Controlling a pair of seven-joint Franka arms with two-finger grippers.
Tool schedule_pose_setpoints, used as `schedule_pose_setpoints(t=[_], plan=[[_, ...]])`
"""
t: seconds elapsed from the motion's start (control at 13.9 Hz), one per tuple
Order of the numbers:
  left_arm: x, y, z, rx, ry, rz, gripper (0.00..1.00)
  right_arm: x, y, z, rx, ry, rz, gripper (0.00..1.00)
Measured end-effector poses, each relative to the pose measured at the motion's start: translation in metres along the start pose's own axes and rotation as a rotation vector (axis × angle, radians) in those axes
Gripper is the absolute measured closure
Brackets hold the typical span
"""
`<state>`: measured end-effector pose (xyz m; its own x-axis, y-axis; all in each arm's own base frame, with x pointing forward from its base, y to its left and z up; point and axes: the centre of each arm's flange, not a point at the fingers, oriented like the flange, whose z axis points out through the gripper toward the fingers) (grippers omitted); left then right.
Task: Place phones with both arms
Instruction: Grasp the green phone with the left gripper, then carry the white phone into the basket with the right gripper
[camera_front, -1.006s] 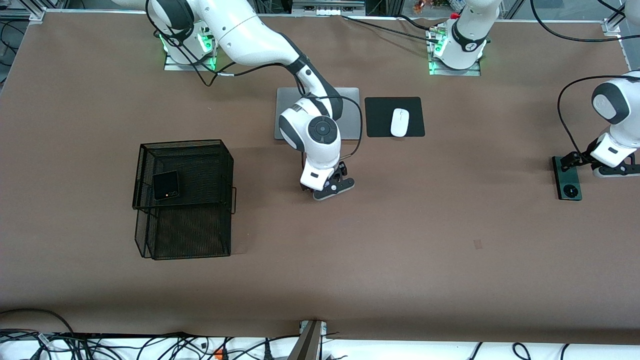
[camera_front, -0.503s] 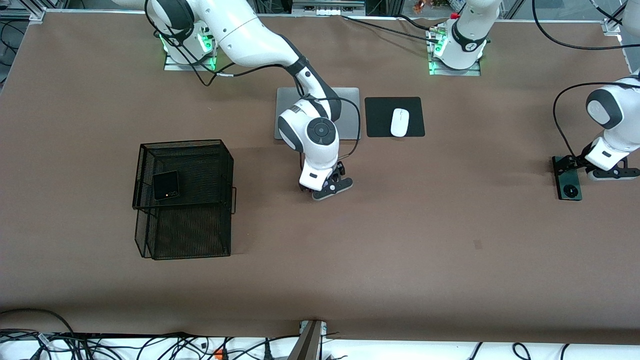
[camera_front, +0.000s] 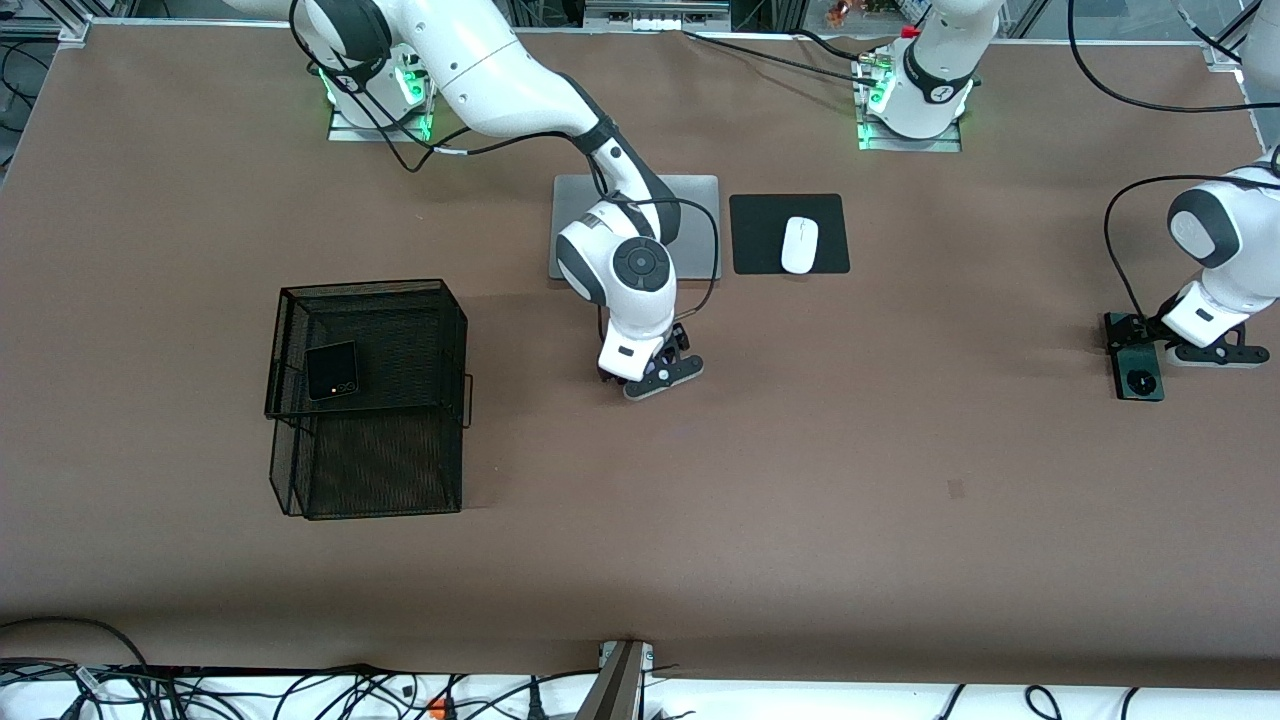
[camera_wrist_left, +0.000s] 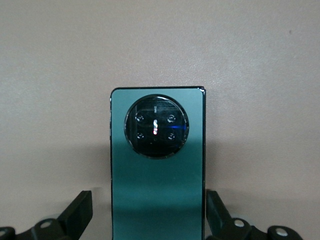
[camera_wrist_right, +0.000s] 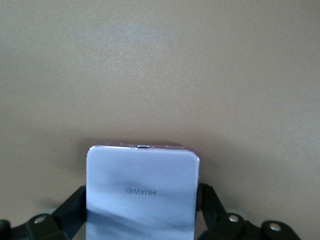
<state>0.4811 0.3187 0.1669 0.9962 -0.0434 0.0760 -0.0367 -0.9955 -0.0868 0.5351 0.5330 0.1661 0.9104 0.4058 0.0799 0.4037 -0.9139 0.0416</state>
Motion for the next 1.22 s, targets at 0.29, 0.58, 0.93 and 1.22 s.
schedule_pose_setpoints(t=[0.29, 0.58, 0.93, 1.22], plan=[[0.002, 0.003, 0.007, -0.011, -0.003, 0.018, 0.0, 0.001, -0.002, -0.005, 0.001, 0.003, -0.001, 0.15], [0.003, 0.005, 0.009, -0.016, -0.003, 0.022, 0.0, 0.005, -0.002, -0.012, 0.007, 0.026, 0.053, 0.15], [0.007, 0.003, 0.005, -0.011, 0.005, 0.022, 0.18, 0.043, 0.064, -0.105, -0.002, 0.061, 0.175, 0.15], [0.009, 0.002, 0.004, -0.01, 0.01, 0.021, 0.19, 0.057, 0.172, -0.181, -0.055, 0.027, 0.243, 0.15]])
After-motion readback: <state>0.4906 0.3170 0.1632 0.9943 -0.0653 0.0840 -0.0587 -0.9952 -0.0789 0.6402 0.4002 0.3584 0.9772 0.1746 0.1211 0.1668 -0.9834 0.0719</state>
